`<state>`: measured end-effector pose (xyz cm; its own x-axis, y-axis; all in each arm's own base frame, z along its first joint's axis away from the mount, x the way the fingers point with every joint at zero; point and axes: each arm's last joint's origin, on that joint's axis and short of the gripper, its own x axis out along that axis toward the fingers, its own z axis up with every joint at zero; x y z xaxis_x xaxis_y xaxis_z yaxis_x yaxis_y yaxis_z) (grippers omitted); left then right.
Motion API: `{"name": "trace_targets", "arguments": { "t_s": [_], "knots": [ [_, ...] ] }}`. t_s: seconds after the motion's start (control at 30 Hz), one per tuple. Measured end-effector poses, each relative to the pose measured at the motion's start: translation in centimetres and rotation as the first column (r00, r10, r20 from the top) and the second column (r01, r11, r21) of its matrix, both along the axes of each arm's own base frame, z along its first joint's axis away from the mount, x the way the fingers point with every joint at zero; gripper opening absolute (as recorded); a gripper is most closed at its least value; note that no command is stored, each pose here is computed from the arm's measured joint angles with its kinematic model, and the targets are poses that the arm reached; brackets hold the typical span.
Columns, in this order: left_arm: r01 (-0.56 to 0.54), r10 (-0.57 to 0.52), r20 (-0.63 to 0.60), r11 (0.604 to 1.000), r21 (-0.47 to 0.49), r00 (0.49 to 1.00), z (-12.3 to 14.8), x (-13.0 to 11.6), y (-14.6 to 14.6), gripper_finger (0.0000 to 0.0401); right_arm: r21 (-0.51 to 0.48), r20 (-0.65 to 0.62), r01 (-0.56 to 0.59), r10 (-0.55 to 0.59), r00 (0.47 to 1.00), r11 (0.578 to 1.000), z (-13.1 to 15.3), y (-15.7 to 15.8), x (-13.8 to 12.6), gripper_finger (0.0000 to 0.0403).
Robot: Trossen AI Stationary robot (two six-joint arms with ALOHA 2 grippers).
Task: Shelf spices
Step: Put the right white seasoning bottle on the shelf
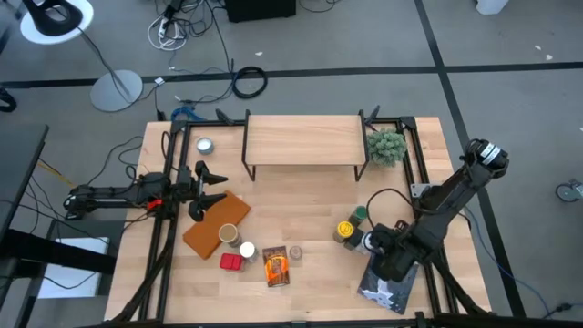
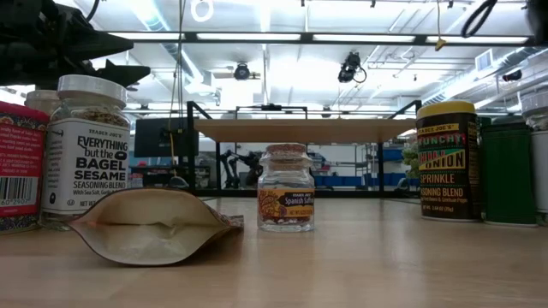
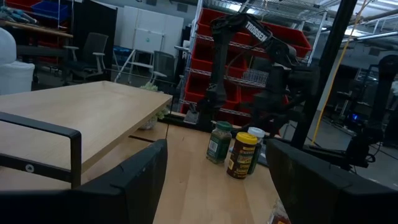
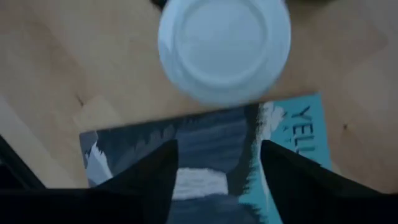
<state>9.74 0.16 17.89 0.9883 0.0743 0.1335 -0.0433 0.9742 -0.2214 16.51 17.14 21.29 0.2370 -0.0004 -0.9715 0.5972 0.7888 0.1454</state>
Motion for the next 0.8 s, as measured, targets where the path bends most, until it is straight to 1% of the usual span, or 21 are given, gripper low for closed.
{"name": "trace_targets", "arguments": {
  "t_s": [0.23, 0.33, 0.43, 0.5, 0.6, 0.7, 0.8],
  "knots": [
    [0.0, 0.0, 0.0, 1.0, 0.0, 1.0, 0.0, 0.0, 0.0, 0.0278, -0.033, -0.003, -0.035, 0.035, 0.999, 0.999, 0.0, -1.8, 1.7, 0.0306],
    [0.0, 0.0, 0.0, 1.0, 0.0, 1.0, 0.0, 0.0, 0.0, 0.0278, -0.046, -0.003, -0.053, 0.053, 0.999, 0.998, 0.0, -2.6, 2.4, 0.0323],
    [0.0, 0.0, 0.0, 1.0, 0.0, 1.0, 0.0, 0.0, 0.0, 0.0278, -0.023, -0.003, -0.071, 0.071, 0.998, 0.997, 0.0, -3.3, 3.2, 0.033],
    [0.0, 0.0, 0.0, 1.0, 0.0, 1.0, 0.0, 0.0, 0.0, 0.0278, 0.002, -0.001, -0.083, 0.083, 0.997, 0.997, 0.0, -3.7, 3.7, 0.0329],
    [0.0, 0.0, -0.001, 1.0, 0.0, 1.0, 0.0, 0.0, 0.0, 0.0278, 0.01, -0.001, -0.09, 0.09, 0.996, 0.996, 0.1, -4.3, 4.1, 0.0313],
    [0.0, 0.0, 0.0, 1.0, 0.0, 1.0, 0.0, 0.0, 0.0, 0.0278, 0.02, -0.008, -0.083, 0.083, 0.997, 0.996, 0.1, -4.7, 4.4, 0.0288],
    [0.0, 0.0, 0.0, 1.0, 0.0, 1.0, 0.0, 0.0, 0.0, 0.0278, 0.065, -0.03, -0.088, 0.09, 0.995, 0.994, 0.0, -5.0, 4.5, 0.0255]
  ]
}}
